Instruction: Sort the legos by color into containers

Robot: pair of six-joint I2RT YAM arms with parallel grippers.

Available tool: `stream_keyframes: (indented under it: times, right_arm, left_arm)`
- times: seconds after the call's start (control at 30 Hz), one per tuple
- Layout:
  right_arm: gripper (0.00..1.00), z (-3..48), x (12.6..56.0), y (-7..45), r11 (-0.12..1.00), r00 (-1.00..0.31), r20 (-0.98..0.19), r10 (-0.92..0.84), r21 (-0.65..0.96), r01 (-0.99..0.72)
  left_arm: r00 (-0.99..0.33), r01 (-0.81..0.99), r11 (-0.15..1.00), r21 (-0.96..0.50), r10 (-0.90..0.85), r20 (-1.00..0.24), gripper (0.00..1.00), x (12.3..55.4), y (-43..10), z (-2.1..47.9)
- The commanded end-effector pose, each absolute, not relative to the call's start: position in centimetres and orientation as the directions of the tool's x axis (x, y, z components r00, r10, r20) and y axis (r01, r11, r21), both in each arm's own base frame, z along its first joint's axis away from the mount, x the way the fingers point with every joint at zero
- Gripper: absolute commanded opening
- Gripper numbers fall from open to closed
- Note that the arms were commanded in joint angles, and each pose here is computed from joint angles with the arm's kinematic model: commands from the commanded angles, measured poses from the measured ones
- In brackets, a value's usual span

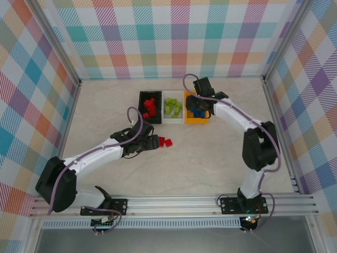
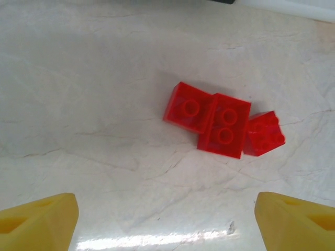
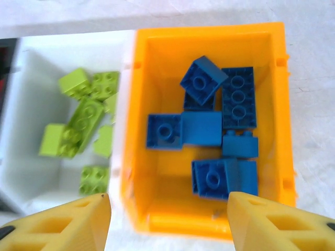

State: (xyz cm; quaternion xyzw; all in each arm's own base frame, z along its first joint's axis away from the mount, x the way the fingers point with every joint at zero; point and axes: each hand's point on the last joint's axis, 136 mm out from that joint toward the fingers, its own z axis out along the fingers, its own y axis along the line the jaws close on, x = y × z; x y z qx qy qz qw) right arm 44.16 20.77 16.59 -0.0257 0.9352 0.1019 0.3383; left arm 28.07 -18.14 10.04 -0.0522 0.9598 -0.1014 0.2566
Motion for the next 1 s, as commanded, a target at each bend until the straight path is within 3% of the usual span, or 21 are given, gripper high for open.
stream_keyframes:
  times: [0.0, 0.3, 0.43, 0.77, 0.97]
  right_arm:
    - [0.61, 17.5, 41.4, 22.7, 0.96, -0.742, -0.67, -0.015, 0.197, -0.197]
    - [0.61, 15.0, 36.9, 21.8, 0.951, -0.776, -0.63, 0.026, 0.255, -0.174]
    - [0.61, 14.8, 36.4, 21.4, 0.952, -0.777, -0.629, 0.029, 0.253, -0.17]
    - [0.6, 15.1, 35.6, 21.8, 0.947, -0.778, -0.628, 0.021, 0.262, -0.187]
    - [0.62, 13.9, 33.2, 25.3, 0.924, -0.796, -0.602, -0.065, 0.265, -0.275]
  left_arm:
    - [-0.864, -0.027, 0.973, -0.231, -0.139, -0.483, 0.82, 29.9, -19.4, 10.2]
    - [-0.882, -0.058, 0.983, -0.174, -0.133, -0.452, 0.73, 33.1, -20.5, 6.7]
    - [-0.883, -0.118, 0.987, -0.105, -0.153, -0.443, 0.63, 33.6, -19.0, 5.5]
    - [-0.897, -0.22, 0.975, -0.028, -0.214, -0.387, 0.51, 32.5, -15.8, 2.4]
    - [-0.868, -0.294, 0.955, -0.026, -0.278, -0.412, 0.52, 30.8, -12.6, 3.1]
